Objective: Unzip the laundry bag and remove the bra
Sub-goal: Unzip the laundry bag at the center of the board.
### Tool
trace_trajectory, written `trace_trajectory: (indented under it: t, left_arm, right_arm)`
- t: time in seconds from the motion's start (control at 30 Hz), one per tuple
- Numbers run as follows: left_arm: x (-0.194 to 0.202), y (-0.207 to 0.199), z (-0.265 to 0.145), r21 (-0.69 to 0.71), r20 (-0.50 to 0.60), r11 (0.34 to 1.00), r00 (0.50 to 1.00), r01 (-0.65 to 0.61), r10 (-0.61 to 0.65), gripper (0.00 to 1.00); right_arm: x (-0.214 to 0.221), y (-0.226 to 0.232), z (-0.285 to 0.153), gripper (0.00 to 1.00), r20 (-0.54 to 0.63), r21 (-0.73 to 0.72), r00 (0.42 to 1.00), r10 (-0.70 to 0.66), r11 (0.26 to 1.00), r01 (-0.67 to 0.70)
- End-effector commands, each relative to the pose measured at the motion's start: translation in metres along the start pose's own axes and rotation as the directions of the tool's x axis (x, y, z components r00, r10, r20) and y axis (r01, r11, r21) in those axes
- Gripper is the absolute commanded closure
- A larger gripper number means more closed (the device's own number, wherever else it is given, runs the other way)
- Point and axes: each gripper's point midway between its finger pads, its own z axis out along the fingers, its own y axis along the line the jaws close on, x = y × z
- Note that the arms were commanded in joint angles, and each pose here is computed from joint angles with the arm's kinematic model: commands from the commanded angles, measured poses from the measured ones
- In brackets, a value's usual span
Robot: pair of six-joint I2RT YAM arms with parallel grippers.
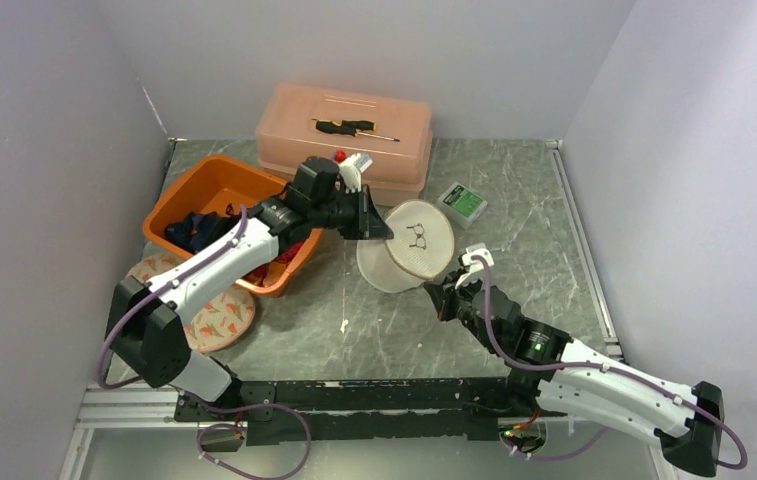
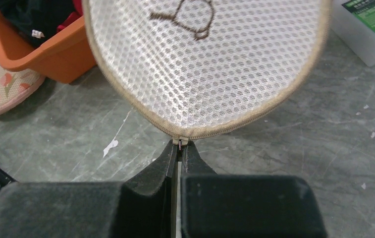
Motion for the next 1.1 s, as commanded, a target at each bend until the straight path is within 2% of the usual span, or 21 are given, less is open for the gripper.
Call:
trace_trajectory:
  t: [0.0,0.2,0.3,0.37,0.5,0.57,0.67,0.7,0.73,0.83,0.97,1.07]
  left_arm:
    - [-0.024,-0.006,0.013,0.115,0.013,0.991,0.997,-0.072,0.071,0.97]
    - [-0.014,0.018,0.045,0.167,-0.033,0.986,0.999,0.017,-0.012,0.80]
    - [-0.009,0.025,0.051,0.169,-0.045,0.985,0.998,0.048,-0.041,0.72]
    - [-0.007,0.030,0.049,0.141,-0.037,0.988,0.998,0.064,-0.060,0.63]
    - [-0.009,0.040,0.030,0.042,0.041,0.992,0.992,0.121,-0.123,0.43]
    - [-0.008,0.049,0.018,-0.028,0.096,0.980,0.977,0.195,-0.192,0.36]
    - [-0.002,0.064,-0.002,-0.114,0.188,0.927,0.924,0.358,-0.333,0.23]
    - [-0.002,0.062,-0.008,-0.099,0.214,0.915,0.907,0.390,-0.363,0.12]
    - [0.000,0.060,-0.013,-0.076,0.232,0.903,0.888,0.422,-0.396,0.06]
    - [0.010,0.049,-0.020,-0.016,0.233,0.861,0.840,0.508,-0.491,0.06]
    - [0.041,0.027,-0.009,-0.058,0.175,0.850,0.844,0.523,-0.507,0.06]
    - [0.051,0.011,0.002,-0.014,0.185,0.854,0.841,0.520,-0.509,0.06]
  right_arm:
    - [-0.020,0.024,0.001,1.00,0.052,-0.086,0.998,0.024,0.996,-0.020]
    - [0.007,0.029,0.006,1.00,0.000,-0.094,0.999,0.047,0.994,-0.047]
    - [0.009,0.033,0.008,1.00,0.000,-0.103,0.998,0.061,0.993,-0.060]
    - [0.012,0.033,0.009,1.00,-0.004,-0.097,0.998,0.064,0.993,-0.064]
    - [0.021,0.027,0.011,1.00,-0.015,-0.070,0.997,0.073,0.995,-0.074]
    - [0.022,0.025,0.012,1.00,-0.014,-0.056,0.997,0.080,0.995,-0.081]
    - [0.022,0.023,0.012,1.00,-0.009,-0.047,0.996,0.085,0.995,-0.085]
    - [0.022,0.022,0.012,1.00,-0.008,-0.044,0.996,0.084,0.995,-0.084]
    - [0.021,0.022,0.012,1.00,-0.005,-0.040,0.996,0.084,0.996,-0.084]
    - [0.020,0.021,0.012,1.00,-0.005,-0.033,0.997,0.080,0.996,-0.080]
    - [0.020,0.020,0.013,1.00,-0.005,-0.022,0.997,0.082,0.996,-0.082]
    - [0.022,0.020,0.014,1.00,-0.012,-0.020,0.997,0.083,0.996,-0.083]
